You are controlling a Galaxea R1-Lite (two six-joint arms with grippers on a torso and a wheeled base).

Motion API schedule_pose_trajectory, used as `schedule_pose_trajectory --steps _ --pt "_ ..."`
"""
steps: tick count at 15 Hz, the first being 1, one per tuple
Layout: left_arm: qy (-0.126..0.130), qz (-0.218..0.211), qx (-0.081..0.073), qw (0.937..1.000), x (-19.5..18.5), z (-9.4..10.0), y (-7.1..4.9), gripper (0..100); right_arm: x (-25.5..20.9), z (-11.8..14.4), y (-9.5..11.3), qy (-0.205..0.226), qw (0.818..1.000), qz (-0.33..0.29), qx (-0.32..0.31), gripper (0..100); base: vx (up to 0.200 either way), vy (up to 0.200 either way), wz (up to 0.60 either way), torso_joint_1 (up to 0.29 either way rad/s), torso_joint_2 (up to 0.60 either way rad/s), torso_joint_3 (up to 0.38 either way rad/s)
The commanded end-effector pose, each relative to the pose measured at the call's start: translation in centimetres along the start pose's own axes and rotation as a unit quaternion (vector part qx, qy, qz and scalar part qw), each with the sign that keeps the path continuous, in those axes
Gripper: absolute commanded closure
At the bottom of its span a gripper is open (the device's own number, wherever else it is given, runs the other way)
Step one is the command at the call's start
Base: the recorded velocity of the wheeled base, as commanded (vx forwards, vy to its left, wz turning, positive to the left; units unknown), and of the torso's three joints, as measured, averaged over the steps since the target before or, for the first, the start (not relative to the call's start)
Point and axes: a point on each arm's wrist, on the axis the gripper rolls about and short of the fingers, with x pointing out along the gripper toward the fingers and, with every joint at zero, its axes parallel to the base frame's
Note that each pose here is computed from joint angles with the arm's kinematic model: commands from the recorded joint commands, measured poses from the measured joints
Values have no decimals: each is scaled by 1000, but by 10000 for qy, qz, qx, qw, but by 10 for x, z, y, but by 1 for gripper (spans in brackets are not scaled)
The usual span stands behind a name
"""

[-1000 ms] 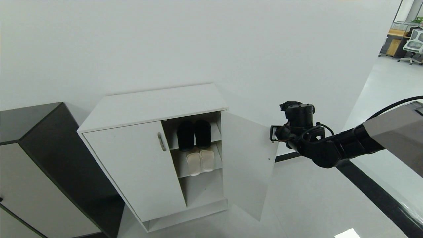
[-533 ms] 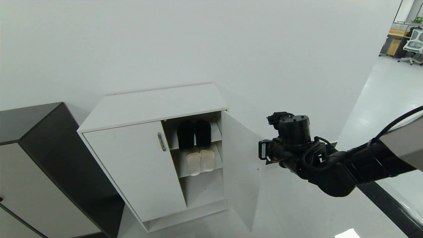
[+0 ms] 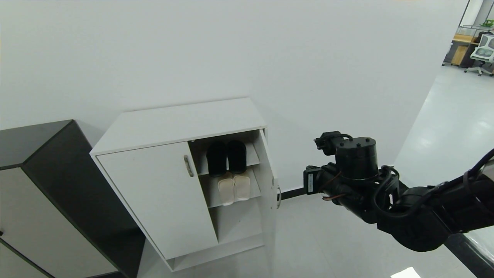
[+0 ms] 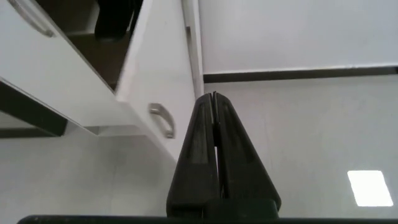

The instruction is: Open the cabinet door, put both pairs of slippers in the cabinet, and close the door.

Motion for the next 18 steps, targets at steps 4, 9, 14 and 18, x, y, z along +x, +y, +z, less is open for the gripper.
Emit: schedule_pose_trajectory --steps 4,9,14,18 --pt "-1 -1 5 10000 0 0 0 100 -7 -7 10 62 9997 162 -161 100 0 0 150 1 -1 2" --pt "-1 -1 -3 10000 0 0 0 100 -7 -10 10 108 9997 178 -148 100 0 0 600 4 3 0" --pt "-1 -1 5 10000 0 0 0 100 -9 -18 8 0 9989 459 -125 100 0 0 120 0 0 0" --pt "-1 -1 5 10000 0 0 0 100 -13 -25 3 -192 9979 603 -147 100 0 0 0 0 0 0"
